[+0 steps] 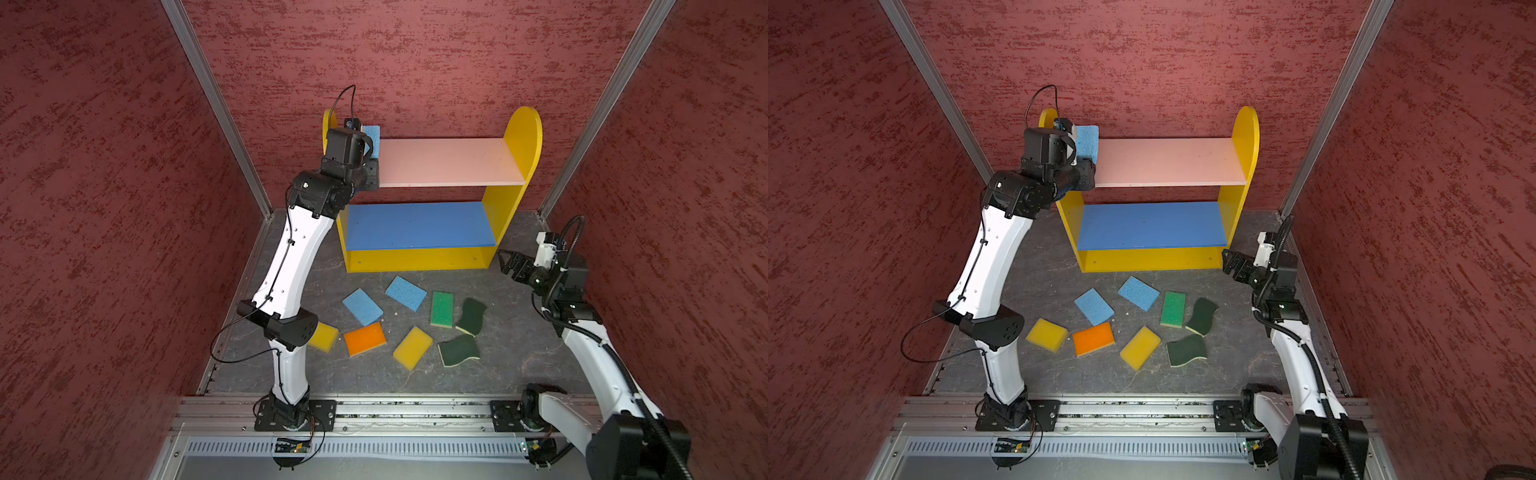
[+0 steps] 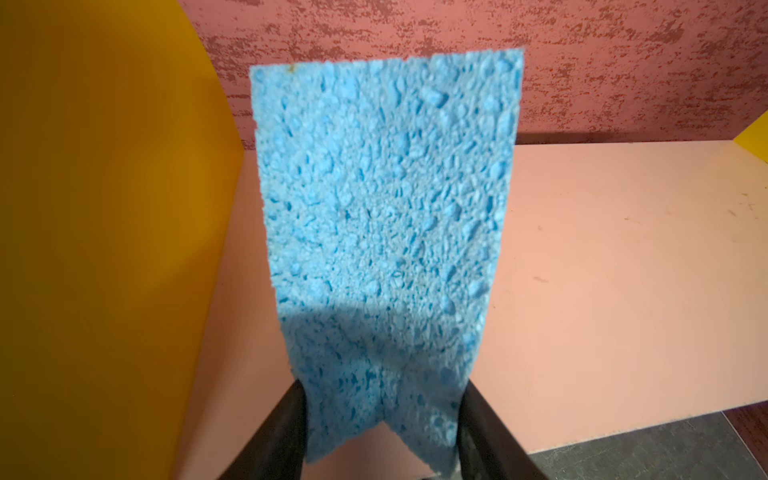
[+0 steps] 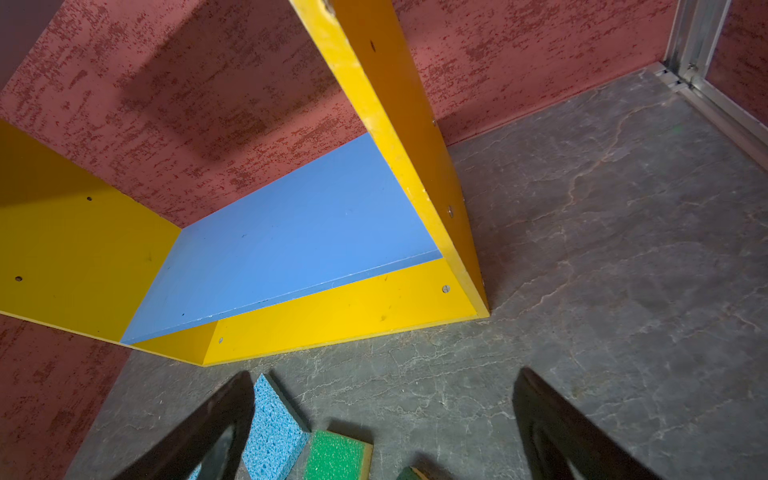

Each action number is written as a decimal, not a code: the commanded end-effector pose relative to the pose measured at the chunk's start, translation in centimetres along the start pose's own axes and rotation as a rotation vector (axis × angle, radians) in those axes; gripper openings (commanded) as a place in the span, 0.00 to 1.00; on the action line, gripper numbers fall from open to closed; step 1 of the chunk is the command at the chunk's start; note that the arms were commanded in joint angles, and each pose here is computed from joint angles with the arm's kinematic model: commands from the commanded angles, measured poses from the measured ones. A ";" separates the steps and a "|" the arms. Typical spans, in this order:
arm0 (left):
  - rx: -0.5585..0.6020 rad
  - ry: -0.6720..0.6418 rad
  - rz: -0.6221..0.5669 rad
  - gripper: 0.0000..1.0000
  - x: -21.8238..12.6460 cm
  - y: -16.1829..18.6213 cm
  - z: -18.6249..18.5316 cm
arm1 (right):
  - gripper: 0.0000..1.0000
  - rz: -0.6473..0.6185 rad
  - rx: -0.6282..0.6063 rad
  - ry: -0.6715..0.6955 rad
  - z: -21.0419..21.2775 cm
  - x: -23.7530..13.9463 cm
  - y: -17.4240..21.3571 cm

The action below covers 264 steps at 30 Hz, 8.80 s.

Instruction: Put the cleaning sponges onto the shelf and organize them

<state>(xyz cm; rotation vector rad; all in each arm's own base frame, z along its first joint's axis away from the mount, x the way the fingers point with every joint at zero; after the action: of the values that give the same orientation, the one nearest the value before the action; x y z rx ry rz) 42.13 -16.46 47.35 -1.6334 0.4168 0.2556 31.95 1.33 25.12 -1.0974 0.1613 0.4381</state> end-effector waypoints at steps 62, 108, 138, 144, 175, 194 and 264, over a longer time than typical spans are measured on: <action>-0.290 0.134 0.044 0.75 3.0 0.8 -2.8 | 0.98 -0.041 -0.030 -0.036 0.9 0.1 -1.4; -0.376 0.088 0.039 0.49 5.1 0.7 0.6 | 0.99 -0.058 -0.037 -0.025 1.2 -0.6 -2.0; -0.389 0.072 0.002 0.06 4.0 -0.5 1.4 | 0.98 -0.073 -0.032 -0.034 1.5 -1.0 -2.3; -0.375 0.086 -0.042 0.09 3.1 -1.6 1.6 | 0.98 -0.073 -0.030 -0.040 1.5 -1.2 -2.1; -0.396 0.026 -0.025 0.19 2.9 -0.9 2.6 | 0.98 -0.071 -0.025 -0.044 1.5 -1.3 -1.6; -0.401 0.044 -0.078 0.48 -0.5 -1.9 1.9 | 0.99 -0.083 -0.022 -0.054 1.8 -1.5 -2.0; -0.405 -0.123 0.555 0.61 -4.0 29.9 8.1 | 0.98 0.352 0.023 -0.217 11.5 5.3 12.2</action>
<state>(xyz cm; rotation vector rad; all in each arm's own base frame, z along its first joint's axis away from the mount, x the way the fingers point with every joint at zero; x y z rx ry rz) 26.73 -10.02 20.66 -1.8150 0.7556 0.9311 29.60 17.19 18.21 -0.8614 0.1197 0.9524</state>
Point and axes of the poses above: each gripper's point midway between its finger pads, its own x axis out along the fingers, its own z axis along the line the jaws close on, y = z × x, the point moved 4 cm from there along -x, back along the fingers, and after that the axes turned 2 degrees about -x, right-handed, at the moved point
